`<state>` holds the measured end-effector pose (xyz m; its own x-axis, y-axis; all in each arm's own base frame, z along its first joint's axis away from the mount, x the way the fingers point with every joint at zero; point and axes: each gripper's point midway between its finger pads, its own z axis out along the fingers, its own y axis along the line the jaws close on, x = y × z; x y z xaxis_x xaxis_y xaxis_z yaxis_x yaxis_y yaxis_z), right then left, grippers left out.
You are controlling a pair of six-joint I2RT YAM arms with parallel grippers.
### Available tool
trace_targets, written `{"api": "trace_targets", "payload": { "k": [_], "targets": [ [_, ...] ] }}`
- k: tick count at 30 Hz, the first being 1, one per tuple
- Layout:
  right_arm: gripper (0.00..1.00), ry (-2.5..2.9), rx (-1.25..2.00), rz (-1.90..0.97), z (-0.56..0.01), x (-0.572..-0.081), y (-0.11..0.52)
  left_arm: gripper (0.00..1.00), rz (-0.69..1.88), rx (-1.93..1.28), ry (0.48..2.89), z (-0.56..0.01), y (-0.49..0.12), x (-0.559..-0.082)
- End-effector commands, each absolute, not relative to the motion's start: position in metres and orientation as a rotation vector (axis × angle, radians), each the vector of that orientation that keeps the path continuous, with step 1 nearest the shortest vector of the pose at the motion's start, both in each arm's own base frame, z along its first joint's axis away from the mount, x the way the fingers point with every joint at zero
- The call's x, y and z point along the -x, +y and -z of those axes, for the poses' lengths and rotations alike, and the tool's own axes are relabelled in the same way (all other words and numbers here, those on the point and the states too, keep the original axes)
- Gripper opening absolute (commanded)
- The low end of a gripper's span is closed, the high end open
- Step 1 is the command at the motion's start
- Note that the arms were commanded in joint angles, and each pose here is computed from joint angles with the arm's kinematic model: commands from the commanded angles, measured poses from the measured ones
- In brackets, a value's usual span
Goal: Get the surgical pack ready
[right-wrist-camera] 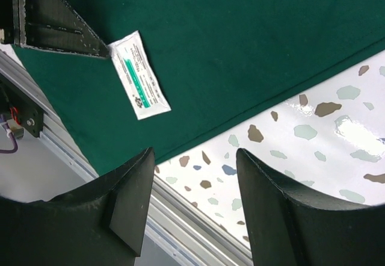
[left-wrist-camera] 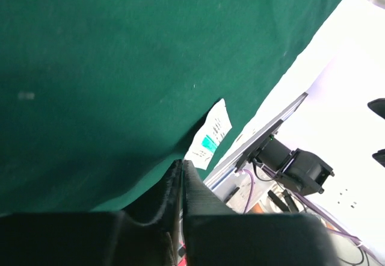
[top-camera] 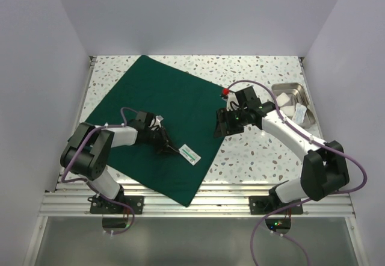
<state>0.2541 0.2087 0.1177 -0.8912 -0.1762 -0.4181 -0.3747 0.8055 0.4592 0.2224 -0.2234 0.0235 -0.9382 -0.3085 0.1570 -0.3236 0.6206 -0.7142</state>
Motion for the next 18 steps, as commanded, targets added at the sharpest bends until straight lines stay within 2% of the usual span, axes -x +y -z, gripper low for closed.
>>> {"api": "trace_targets", "payload": {
  "k": [1,18],
  "targets": [
    [0.6,2.616,0.456,-0.822,-0.116,-0.259,0.217,0.02,-1.303,-0.523,-2.839,-0.029,-0.23,-0.24],
    [0.66,2.693,0.425,-1.354,-0.083,-0.254,0.283,0.0,-1.398,-0.332,-2.953,-0.049,-0.234,-0.259]
  ]
}}
